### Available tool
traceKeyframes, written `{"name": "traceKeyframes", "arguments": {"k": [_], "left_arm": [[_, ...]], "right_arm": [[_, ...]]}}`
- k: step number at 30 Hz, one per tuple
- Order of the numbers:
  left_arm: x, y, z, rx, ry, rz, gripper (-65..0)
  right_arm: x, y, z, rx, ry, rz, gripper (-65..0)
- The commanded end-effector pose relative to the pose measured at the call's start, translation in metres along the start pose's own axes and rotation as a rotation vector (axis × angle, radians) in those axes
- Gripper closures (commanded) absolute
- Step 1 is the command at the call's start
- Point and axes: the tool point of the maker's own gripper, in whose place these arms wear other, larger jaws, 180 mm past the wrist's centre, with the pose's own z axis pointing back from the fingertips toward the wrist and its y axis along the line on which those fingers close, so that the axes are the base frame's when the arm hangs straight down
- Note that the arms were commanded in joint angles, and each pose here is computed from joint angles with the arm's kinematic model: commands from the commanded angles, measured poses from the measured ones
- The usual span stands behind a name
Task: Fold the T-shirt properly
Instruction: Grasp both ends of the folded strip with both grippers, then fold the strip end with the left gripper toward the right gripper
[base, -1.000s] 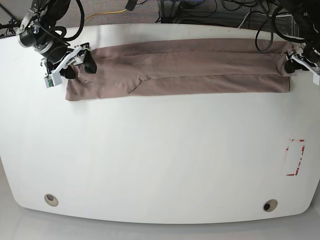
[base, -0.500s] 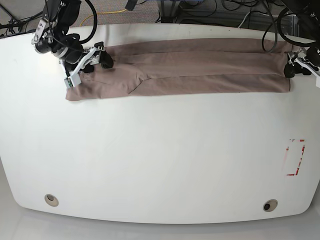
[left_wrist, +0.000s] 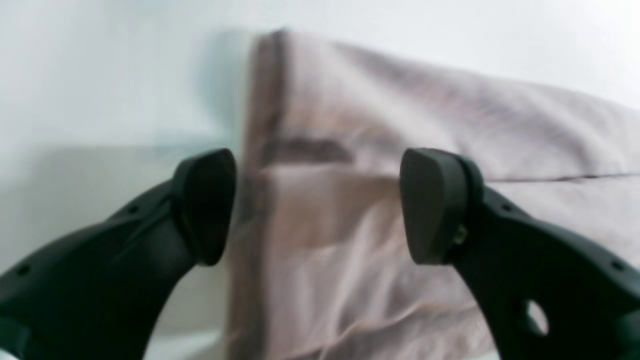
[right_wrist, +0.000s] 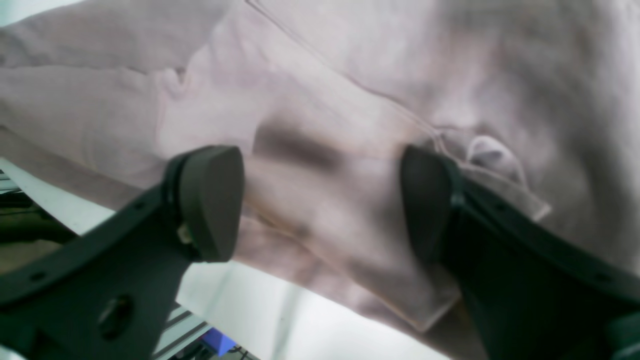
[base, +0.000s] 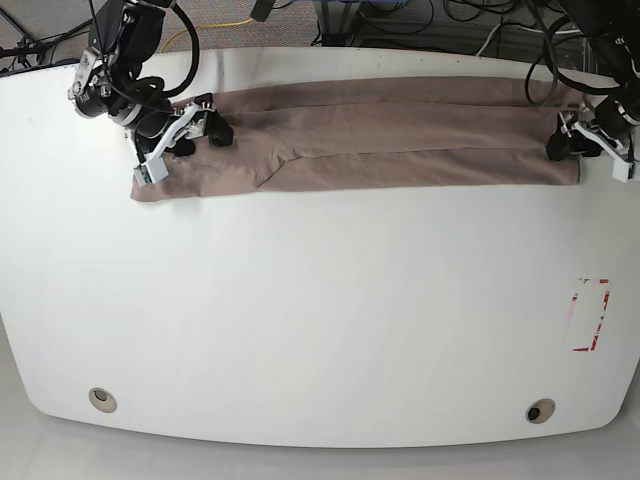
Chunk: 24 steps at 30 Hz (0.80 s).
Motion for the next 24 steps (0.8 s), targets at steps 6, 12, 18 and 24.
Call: {"name": "traceKeyframes", "arguments": {"k": [6, 12, 18, 24], "left_arm": [[-0.019, -0.002, -0.004, 0.003, 0.090, -0.014, -1.7], [-0.003, -0.001, 0.005, 0.023, 0.042, -0.039, 0.0], [0.032, -0.006, 0.035, 0.095, 0.004, -0.163, 0.0], [0.044, -0.039, 0.045, 0.112, 0.015, -0.264, -0.3]], "right_arm": [[0.007, -0.002, 0.005, -0.003, -0.028, 0.012, -23.9], [-0.007, -0.013, -0.002, 0.006, 0.015, -0.035, -11.6], [-0.011, -0.019, -0.008, 0.013, -0.003, -0.077, -11.6], [-0.011, -0.019, -0.008, 0.013, -0.004, -0.076, -11.6]]}}
